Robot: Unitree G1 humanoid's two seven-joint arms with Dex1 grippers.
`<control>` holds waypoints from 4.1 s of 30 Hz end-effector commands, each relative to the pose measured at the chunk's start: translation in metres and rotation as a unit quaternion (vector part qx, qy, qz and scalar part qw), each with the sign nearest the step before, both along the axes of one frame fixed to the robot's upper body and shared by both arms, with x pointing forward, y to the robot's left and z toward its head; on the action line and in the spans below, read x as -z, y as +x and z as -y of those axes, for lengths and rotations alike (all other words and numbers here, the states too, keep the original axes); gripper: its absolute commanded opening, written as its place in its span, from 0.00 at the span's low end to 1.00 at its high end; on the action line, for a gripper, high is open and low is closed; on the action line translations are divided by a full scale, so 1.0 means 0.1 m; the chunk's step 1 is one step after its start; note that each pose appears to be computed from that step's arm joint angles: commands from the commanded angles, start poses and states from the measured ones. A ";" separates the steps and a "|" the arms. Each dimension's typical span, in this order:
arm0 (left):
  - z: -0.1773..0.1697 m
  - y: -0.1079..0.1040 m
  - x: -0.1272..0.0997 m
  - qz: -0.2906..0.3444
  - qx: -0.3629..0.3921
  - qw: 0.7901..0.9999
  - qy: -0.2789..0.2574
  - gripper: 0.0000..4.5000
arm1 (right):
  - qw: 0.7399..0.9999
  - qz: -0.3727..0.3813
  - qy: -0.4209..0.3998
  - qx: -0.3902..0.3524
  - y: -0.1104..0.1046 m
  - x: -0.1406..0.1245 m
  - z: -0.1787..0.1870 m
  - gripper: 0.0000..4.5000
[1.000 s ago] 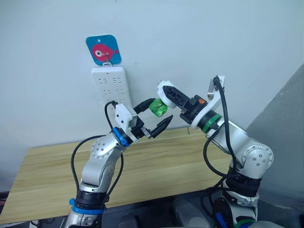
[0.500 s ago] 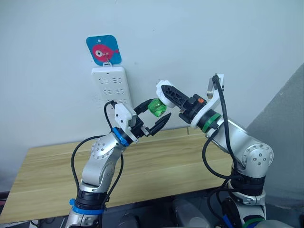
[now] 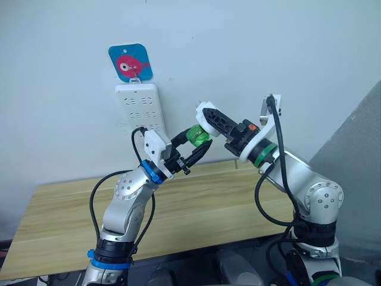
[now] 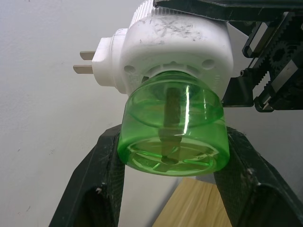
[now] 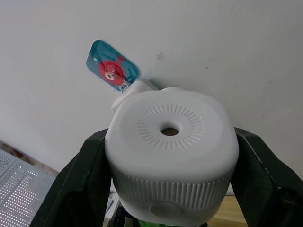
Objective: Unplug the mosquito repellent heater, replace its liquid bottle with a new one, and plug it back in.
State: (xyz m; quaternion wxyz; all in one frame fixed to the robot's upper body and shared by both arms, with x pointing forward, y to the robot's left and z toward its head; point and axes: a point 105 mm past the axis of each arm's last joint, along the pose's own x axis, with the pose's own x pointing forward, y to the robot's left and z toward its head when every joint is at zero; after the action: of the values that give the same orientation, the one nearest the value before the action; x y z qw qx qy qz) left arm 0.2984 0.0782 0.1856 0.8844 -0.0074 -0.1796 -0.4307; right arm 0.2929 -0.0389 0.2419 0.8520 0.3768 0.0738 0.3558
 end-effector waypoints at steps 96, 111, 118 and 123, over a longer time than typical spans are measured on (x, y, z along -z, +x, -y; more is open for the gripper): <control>-0.19 -0.47 0.30 0.195 0.166 0.942 0.216 0.52 | 0.936 -0.095 -0.183 -0.284 -0.61 0.45 0.80 1.00; -0.20 -0.50 0.41 0.257 0.162 0.915 0.265 0.52 | 0.947 -0.109 -0.132 -0.273 -0.68 0.67 0.53 1.00; -0.16 -0.48 0.39 0.297 0.153 0.900 0.279 0.52 | 0.957 -0.120 -0.098 -0.245 -0.67 0.74 0.35 1.00; -0.14 -0.45 0.36 0.313 0.145 0.894 0.285 0.52 | 0.962 -0.120 -0.070 -0.235 -0.65 0.72 0.22 1.00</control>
State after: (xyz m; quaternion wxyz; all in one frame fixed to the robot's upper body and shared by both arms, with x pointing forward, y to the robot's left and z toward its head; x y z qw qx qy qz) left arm 0.2529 0.0938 0.1390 0.6810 0.3444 -0.2895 -0.5777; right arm 0.2315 -0.0660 0.1609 0.7573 0.3258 0.2989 0.4807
